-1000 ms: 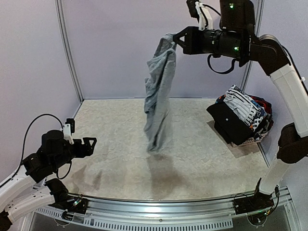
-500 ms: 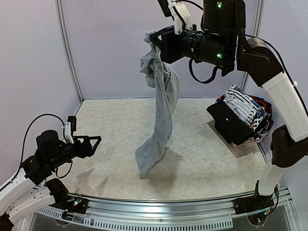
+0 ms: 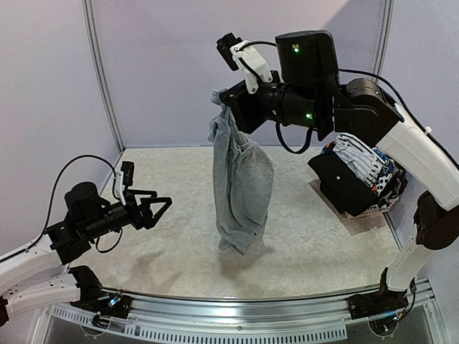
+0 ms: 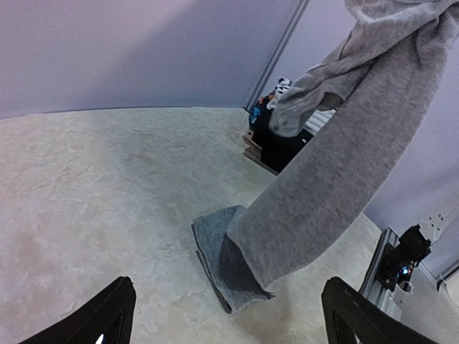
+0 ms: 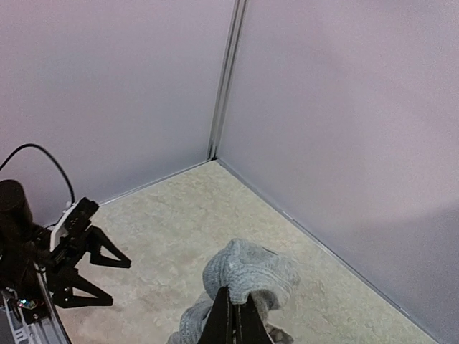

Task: Fold and stack the mixed laundry pile
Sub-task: Pick up the crumpled tank top from the center of the board.

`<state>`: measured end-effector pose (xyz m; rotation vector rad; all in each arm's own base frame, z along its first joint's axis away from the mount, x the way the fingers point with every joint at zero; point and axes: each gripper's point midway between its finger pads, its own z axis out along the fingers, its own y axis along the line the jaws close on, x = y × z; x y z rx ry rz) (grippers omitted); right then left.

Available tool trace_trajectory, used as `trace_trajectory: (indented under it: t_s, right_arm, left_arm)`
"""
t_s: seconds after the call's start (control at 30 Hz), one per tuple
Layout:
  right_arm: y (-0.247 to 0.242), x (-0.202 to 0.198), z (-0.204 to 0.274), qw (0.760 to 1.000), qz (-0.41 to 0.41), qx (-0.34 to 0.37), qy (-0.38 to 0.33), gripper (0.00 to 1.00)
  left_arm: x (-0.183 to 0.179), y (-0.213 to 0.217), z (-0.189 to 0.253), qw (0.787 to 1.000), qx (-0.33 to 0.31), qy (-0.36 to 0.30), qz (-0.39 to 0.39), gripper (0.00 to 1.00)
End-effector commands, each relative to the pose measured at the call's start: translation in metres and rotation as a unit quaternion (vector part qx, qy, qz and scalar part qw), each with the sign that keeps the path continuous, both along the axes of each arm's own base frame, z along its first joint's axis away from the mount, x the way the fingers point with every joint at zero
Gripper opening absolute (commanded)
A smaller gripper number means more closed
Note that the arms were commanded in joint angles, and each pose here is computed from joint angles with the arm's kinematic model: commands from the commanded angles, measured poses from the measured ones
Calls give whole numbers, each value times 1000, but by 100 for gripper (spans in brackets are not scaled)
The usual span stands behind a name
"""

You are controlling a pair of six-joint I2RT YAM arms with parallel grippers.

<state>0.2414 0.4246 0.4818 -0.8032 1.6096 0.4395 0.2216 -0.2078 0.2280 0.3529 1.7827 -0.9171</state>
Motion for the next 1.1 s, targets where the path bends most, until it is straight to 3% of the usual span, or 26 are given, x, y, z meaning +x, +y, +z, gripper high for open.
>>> trace_trajectory:
  t_s: [0.0, 0.23, 0.43, 0.7, 0.93, 1.03, 1.07]
  right_arm:
    - [-13, -32, 16, 996, 75, 35, 11, 0]
    - [-24, -41, -9, 995, 87, 33, 27, 0]
    - [-35, -48, -3, 994, 91, 48, 31, 0]
    - [-38, -56, -2, 992, 105, 56, 49, 0]
    - [-42, -60, -1, 990, 112, 60, 53, 0]
    - [-42, -62, 1, 990, 116, 63, 55, 0]
    - [-43, -62, 2, 990, 116, 65, 55, 0]
  left_arm:
    - [-10, -32, 48, 994, -19, -79, -72, 91]
    - [-15, -67, 58, 988, 18, -115, -104, 92]
    - [-14, -103, 43, 982, 39, -123, -141, 94]
    - [14, -123, 37, 982, 69, -141, -104, 94]
    - [36, -129, 40, 980, 88, -165, -67, 84]
    - [35, -143, 43, 976, 80, -180, -92, 74]
    - [35, -149, 43, 975, 79, -181, -104, 66]
